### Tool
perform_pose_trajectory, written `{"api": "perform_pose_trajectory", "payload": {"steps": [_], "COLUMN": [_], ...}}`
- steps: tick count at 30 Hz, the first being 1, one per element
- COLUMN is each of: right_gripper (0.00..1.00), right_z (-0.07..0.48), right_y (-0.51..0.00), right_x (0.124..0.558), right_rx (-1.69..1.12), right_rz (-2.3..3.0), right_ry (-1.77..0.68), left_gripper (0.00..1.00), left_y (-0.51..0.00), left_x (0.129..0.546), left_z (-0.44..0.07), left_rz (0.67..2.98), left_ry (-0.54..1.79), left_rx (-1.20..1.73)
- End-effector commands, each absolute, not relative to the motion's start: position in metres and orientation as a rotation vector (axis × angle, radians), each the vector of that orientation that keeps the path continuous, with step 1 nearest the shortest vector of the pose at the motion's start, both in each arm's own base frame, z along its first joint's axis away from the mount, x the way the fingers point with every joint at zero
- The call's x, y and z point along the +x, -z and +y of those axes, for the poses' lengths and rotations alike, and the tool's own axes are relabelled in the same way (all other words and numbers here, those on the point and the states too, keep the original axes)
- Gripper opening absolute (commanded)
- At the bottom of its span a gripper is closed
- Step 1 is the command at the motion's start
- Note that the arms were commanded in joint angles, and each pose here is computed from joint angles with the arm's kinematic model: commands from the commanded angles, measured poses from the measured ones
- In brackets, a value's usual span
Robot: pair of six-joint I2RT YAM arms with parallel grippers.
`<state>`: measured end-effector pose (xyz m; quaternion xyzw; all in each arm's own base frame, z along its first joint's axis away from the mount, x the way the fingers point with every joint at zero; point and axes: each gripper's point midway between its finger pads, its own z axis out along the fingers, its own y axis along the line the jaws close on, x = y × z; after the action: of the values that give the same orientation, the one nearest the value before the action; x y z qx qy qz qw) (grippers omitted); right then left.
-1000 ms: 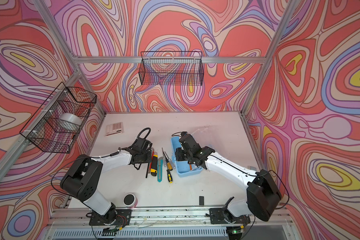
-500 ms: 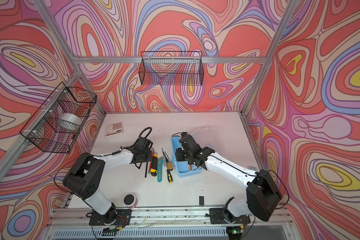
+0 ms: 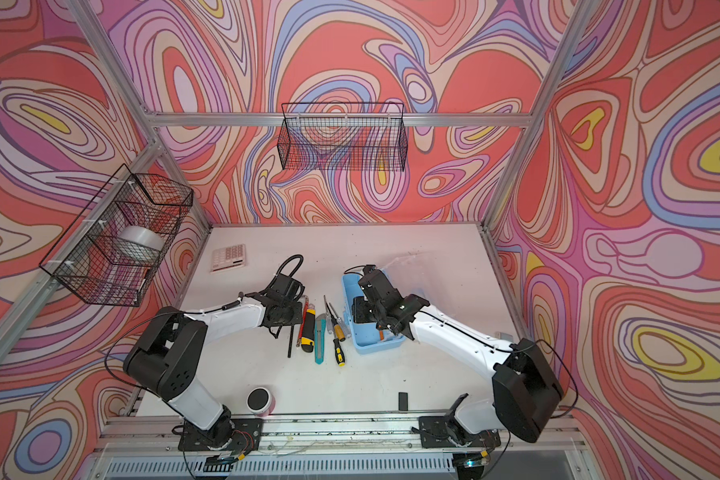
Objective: Pack the tool kit
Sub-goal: 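Lower the left gripper onto the black hex key and grasp it, then carry the black hex key with the left gripper into the blue box and release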
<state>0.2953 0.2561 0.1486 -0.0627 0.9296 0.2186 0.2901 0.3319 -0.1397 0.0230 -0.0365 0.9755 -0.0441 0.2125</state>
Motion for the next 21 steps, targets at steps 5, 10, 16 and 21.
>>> {"api": "perform_pose_trajectory", "payload": {"steps": [5, 10, 16, 21], "right_gripper": [0.32, 0.32, 0.32, 0.32], "right_z": [0.257, 0.257, 0.252, 0.239], "right_y": [-0.147, -0.149, -0.160, -0.167], "right_x": [0.296, 0.298, 0.305, 0.313], "right_rx": [-0.162, -0.150, -0.117, -0.076], "right_rz": [2.471, 2.468, 2.439, 2.420], "right_ry": [-0.581, -0.597, -0.624, -0.615], "left_gripper": [0.00, 0.00, 0.00, 0.00], "left_y": [-0.068, -0.106, -0.160, -0.193], "left_x": [0.328, 0.327, 0.335, 0.339], "left_z": [-0.157, -0.172, -0.218, -0.269], "left_rz": [2.660, 2.575, 2.399, 2.301], "left_ry": [0.326, 0.511, 0.866, 1.006], "left_rx": [-0.118, -0.153, -0.215, -0.183]}}
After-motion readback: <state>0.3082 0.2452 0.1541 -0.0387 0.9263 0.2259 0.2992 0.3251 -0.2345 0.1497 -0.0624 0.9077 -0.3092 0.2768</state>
